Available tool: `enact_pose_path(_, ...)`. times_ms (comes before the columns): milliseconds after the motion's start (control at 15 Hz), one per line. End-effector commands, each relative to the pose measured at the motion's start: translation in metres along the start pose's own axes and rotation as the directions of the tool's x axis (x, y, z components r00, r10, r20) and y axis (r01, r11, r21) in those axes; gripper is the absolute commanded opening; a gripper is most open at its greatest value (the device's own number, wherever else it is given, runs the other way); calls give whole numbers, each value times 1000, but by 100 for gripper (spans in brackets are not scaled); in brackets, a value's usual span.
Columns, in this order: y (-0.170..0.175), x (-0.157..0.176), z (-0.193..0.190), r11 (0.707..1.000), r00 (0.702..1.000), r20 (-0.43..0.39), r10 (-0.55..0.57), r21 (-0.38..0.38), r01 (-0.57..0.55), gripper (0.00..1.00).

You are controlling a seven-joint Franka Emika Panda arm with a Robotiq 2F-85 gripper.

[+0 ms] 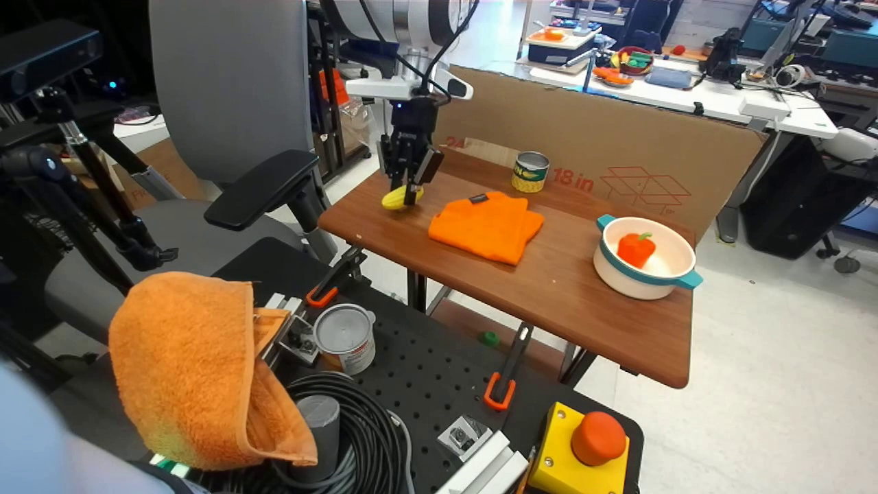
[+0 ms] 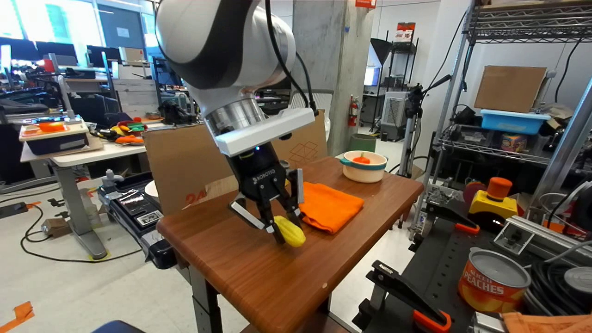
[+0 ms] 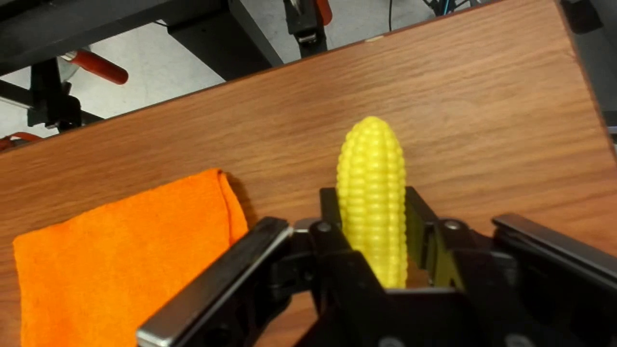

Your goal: Move the maize cob forward

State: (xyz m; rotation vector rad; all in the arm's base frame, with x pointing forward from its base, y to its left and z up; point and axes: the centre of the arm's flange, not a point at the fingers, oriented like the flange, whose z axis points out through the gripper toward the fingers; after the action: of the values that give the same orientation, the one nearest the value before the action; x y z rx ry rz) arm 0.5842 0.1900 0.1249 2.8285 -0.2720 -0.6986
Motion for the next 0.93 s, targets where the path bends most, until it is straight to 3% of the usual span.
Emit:
enact_pose_path(0,-1,-12,19,997,999,20,-49,-57,50,10)
enact_pose_path(67,-4,-18,21,996,997,32,-70,-61,72,22)
enact_pose_path(133,-6,-23,20,993,995,36,-91,-66,94,60)
enact_pose_path(200,-8,-28,16,992,994,29,-103,-69,105,61)
enact_pose_path(400,-13,-44,-2,989,989,18,-143,-43,144,80)
enact_pose_path(600,-8,-74,-52,981,980,-53,-192,27,194,100)
enact_pose_path(733,-1,-92,-94,978,982,-76,-171,104,179,100)
enact_pose_path(800,5,-98,-116,983,990,-41,-136,120,140,100)
enact_pose_path(867,-17,-72,-80,985,985,-64,-158,65,162,100)
